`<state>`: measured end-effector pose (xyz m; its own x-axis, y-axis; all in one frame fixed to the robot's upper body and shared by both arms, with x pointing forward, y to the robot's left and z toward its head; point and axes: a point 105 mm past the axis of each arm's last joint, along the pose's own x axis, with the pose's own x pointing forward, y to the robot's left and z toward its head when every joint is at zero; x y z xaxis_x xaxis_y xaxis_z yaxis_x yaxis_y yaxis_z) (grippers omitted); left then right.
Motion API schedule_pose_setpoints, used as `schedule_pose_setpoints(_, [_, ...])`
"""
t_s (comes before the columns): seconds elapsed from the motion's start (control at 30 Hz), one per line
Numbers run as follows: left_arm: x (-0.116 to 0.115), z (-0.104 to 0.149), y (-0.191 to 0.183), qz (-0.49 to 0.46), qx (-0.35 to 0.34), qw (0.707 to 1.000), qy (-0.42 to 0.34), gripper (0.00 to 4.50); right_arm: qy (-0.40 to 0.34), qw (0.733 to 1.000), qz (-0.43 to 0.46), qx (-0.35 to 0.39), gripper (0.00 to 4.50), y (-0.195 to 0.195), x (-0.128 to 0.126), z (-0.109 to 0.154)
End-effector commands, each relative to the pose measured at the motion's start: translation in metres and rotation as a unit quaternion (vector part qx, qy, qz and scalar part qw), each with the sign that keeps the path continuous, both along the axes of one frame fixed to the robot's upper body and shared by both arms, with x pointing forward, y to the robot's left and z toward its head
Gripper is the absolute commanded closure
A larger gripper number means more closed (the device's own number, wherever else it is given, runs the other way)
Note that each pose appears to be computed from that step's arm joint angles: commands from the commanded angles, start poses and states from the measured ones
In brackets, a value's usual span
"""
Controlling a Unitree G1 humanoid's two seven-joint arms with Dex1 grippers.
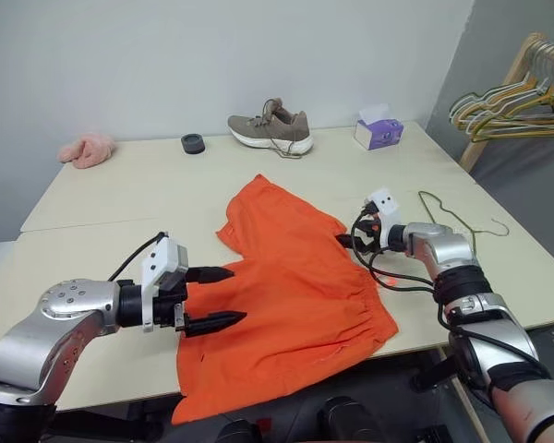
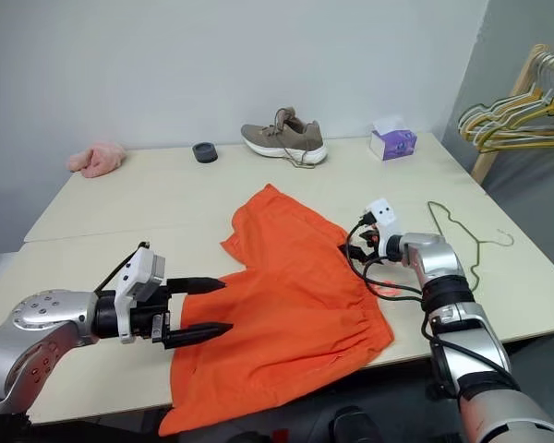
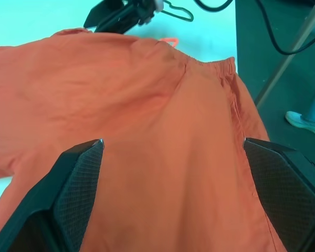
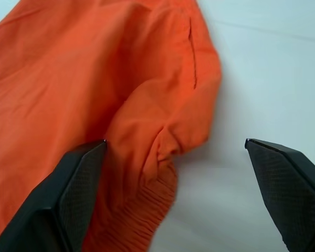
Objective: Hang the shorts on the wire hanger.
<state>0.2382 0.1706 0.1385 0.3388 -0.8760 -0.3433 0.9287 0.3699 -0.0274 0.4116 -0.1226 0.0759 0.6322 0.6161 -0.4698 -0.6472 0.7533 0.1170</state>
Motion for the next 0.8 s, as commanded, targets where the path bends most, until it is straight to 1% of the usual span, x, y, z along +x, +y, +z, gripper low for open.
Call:
schedule_pose_setpoints(0.03, [0.000, 0.004, -0.002, -0.009, 0.003, 1.000, -0.013, 0.02, -0.014, 1.000, -0.018, -0.016, 0.00, -0.002, 0.007, 0.003])
schedule_pose_setpoints(0.13, [0.000, 0.001, 0.001, -0.007, 0.004, 1.000, -0.011, 0.02, -0.001, 1.000, -0.021, -0.019, 0.00, -0.001, 0.006, -0.003])
schedule_pose_setpoints(0.2, [0.000, -0.001, 0.002, -0.006, 0.005, 1.000, -0.010, 0.00, 0.000, 0.999, -0.023, -0.025, 0.38, -0.001, 0.006, -0.006])
schedule_pose_setpoints(0.23, [0.000, -0.002, 0.002, -0.006, 0.005, 1.000, -0.010, 0.00, -0.003, 1.000, -0.018, -0.022, 0.64, 0.002, 0.005, -0.005])
schedule_pose_setpoints(0.3, [-0.001, -0.004, 0.003, -0.003, 0.005, 1.000, -0.010, 0.00, -0.035, 0.999, -0.006, -0.041, 1.31, 0.004, 0.007, 0.001])
schedule_pose_setpoints(0.37, [-0.002, -0.005, 0.003, -0.002, 0.005, 1.000, -0.010, 0.00, -0.076, 0.994, 0.007, -0.072, 2.03, 0.006, 0.010, 0.009])
schedule_pose_setpoints(0.43, [-0.003, -0.006, 0.003, 0.004, 0.004, 1.000, -0.013, 0.00, -0.139, 0.983, 0.024, -0.118, 2.75, 0.007, 0.013, 0.021])
schedule_pose_setpoints(0.47, [-0.003, -0.007, 0.002, 0.007, 0.004, 1.000, -0.014, 0.00, -0.176, 0.973, 0.033, -0.146, 3.09, 0.008, 0.015, 0.028])
schedule_pose_setpoints(0.53, [-0.003, -0.007, 0.002, 0.010, 0.004, 1.000, -0.016, 0.00, -0.218, 0.959, 0.045, -0.176, 3.84, 0.010, 0.017, 0.037])
schedule_pose_setpoints(0.57, [-0.002, -0.007, 0.002, 0.013, 0.004, 1.000, -0.019, 0.00, -0.237, 0.952, 0.048, -0.189, 4.12, 0.011, 0.018, 0.041])
schedule_pose_setpoints(0.6, [-0.001, -0.007, 0.002, 0.016, 0.004, 1.000, -0.021, 0.00, -0.263, 0.940, 0.051, -0.209, 4.43, 0.012, 0.019, 0.047])
schedule_pose_setpoints(0.63, [0.001, -0.007, 0.003, 0.024, 0.004, 0.999, -0.026, 0.00, -0.317, 0.910, 0.060, -0.261, 4.47, 0.012, 0.021, 0.059])
schedule_pose_setpoints(0.67, [0.003, -0.007, 0.005, 0.029, 0.004, 0.999, -0.030, 0.00, -0.354, 0.885, 0.067, -0.294, 4.47, 0.014, 0.022, 0.068])
schedule_pose_setpoints(0.7, [0.005, -0.008, 0.006, 0.032, 0.005, 0.999, -0.032, 0.00, -0.395, 0.852, 0.080, -0.334, 4.47, 0.017, 0.022, 0.076])
schedule_pose_setpoints(0.77, [0.009, -0.009, 0.009, 0.036, 0.007, 0.999, -0.037, 0.00, -0.442, 0.804, 0.104, -0.385, 4.47, 0.022, 0.022, 0.082])
schedule_pose_setpoints(0.8, [0.010, -0.010, 0.010, 0.038, 0.008, 0.998, -0.040, 0.00, -0.453, 0.787, 0.115, -0.402, 4.47, 0.023, 0.021, 0.082])
